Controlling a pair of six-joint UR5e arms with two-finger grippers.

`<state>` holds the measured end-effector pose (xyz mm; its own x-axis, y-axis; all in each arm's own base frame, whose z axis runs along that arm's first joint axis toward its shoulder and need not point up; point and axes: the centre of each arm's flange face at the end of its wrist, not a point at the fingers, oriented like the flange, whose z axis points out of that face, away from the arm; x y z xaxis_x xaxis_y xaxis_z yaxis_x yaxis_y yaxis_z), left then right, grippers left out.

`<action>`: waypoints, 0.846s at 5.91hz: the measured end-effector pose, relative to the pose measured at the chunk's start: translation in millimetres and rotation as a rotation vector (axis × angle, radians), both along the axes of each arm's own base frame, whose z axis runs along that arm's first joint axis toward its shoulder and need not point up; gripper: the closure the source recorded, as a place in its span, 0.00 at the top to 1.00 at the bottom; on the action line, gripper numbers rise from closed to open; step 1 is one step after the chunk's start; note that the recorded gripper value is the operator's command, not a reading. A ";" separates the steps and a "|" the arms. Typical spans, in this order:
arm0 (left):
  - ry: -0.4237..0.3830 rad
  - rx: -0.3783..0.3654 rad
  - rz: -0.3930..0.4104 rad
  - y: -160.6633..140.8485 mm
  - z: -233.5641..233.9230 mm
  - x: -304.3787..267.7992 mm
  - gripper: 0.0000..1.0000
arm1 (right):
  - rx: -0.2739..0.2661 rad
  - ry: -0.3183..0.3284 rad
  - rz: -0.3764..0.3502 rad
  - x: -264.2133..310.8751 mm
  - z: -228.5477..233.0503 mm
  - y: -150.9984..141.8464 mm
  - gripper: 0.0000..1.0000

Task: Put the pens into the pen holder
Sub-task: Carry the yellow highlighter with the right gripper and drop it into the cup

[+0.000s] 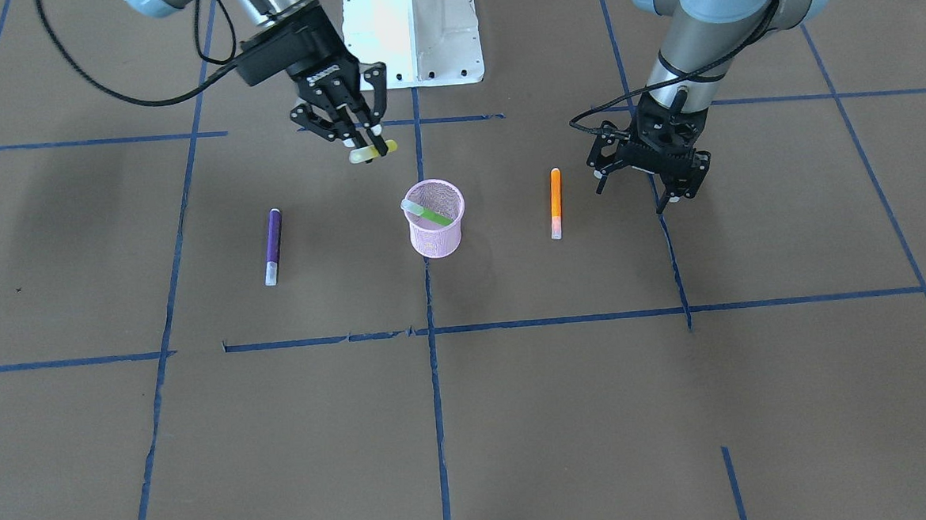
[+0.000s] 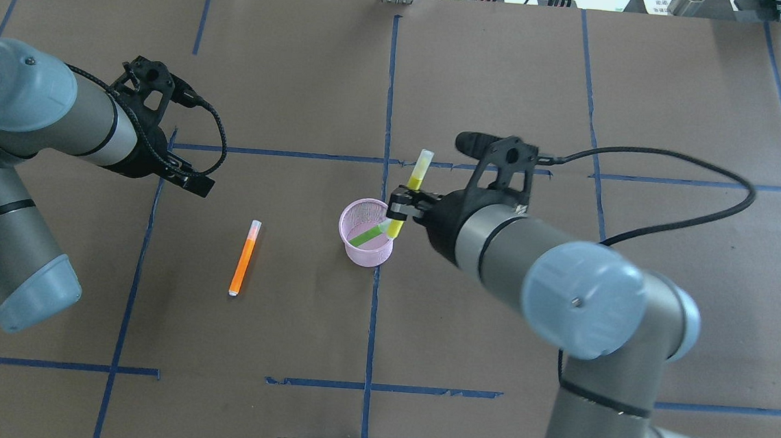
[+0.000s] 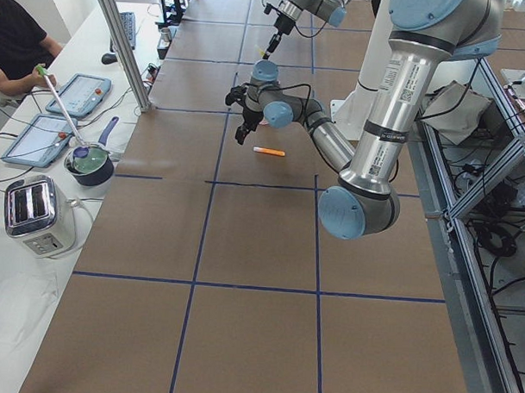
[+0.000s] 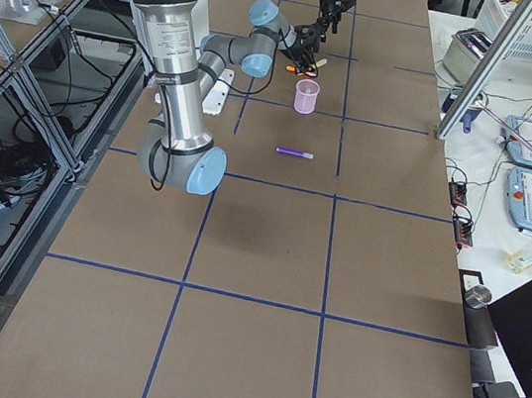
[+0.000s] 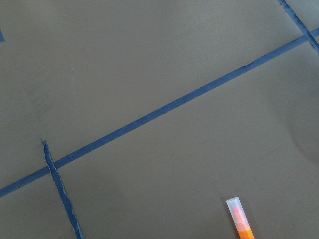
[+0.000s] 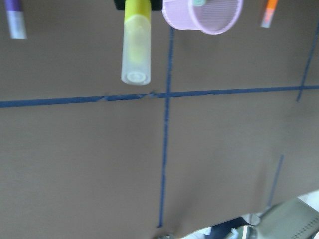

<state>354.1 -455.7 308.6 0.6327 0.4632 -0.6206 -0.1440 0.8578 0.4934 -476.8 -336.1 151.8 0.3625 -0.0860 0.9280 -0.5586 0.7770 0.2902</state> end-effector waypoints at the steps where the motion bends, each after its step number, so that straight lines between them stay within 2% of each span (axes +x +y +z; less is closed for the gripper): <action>1: 0.003 -0.002 0.003 -0.1 -0.3 -1.9 0.91 | 0.041 0.028 0.124 -37.1 3.2 9.6 0.00; 2: 0.004 -0.003 0.003 0.0 -0.3 -2.3 0.91 | 0.069 0.060 0.210 -62.6 14.1 12.7 0.05; 3: 0.005 -0.003 0.003 0.3 -0.9 -2.7 0.92 | 0.087 0.079 0.258 -79.7 22.0 15.7 0.99; 5: 0.003 -0.008 0.004 1.0 -0.1 0.0 0.91 | 0.100 0.077 0.281 -92.0 22.3 23.3 1.00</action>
